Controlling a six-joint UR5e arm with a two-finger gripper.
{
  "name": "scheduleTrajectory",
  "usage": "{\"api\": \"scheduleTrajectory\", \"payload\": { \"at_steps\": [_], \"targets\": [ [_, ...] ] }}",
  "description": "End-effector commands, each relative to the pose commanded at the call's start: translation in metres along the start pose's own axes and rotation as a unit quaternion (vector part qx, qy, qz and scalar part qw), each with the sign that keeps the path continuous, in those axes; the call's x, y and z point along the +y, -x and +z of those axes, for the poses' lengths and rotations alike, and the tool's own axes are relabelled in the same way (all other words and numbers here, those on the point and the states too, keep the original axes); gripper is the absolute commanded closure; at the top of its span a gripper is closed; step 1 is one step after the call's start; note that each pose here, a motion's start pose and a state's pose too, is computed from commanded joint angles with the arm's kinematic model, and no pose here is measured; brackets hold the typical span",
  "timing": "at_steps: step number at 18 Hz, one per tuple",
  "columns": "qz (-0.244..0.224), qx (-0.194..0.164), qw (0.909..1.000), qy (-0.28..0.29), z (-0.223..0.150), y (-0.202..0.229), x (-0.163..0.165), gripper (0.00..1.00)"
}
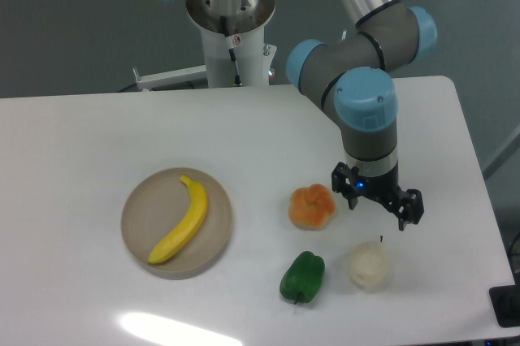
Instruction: Place bananas on a plate
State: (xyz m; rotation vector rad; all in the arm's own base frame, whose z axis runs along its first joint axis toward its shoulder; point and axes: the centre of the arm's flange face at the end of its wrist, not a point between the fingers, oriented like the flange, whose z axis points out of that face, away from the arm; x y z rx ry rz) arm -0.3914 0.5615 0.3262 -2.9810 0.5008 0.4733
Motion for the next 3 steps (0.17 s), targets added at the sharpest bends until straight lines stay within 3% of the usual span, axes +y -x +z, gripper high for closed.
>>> {"api": "scheduleTrajectory", "payload": {
  "at_steps": [3],
  "targets": [
    [0.000,0.000,1.0000,0.000,0.0000,0.0000,0.0000,0.00]
  ]
}}
